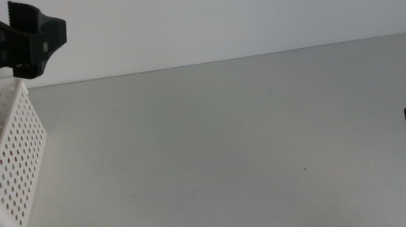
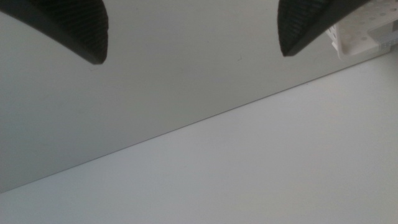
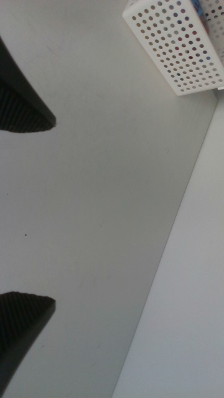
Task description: Use arms to grab the bottles and put them into the dustbin to the left of the table.
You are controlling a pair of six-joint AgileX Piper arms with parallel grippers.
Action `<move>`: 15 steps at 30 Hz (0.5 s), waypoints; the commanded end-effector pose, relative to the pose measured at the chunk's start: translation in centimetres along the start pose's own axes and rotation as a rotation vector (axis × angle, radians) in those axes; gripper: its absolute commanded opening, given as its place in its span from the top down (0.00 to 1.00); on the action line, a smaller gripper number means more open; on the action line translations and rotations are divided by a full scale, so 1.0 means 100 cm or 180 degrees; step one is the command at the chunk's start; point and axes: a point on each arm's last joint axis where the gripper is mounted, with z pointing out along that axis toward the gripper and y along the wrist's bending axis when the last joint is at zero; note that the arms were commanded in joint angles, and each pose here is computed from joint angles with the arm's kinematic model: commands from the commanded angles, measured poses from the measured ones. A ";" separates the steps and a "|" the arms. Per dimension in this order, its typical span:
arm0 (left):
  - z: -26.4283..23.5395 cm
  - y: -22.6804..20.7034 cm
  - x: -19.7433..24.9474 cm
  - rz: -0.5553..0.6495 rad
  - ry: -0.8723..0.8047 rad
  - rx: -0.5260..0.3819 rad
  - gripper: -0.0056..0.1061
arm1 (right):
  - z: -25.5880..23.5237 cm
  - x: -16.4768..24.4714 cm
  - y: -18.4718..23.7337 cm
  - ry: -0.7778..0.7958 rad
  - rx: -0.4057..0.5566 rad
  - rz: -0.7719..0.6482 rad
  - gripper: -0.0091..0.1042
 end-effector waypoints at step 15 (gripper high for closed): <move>-0.085 0.008 -0.017 -0.0089 -0.1010 -0.0037 0.11 | -0.041 0.001 -0.013 -0.0706 0.0294 0.0902 0.34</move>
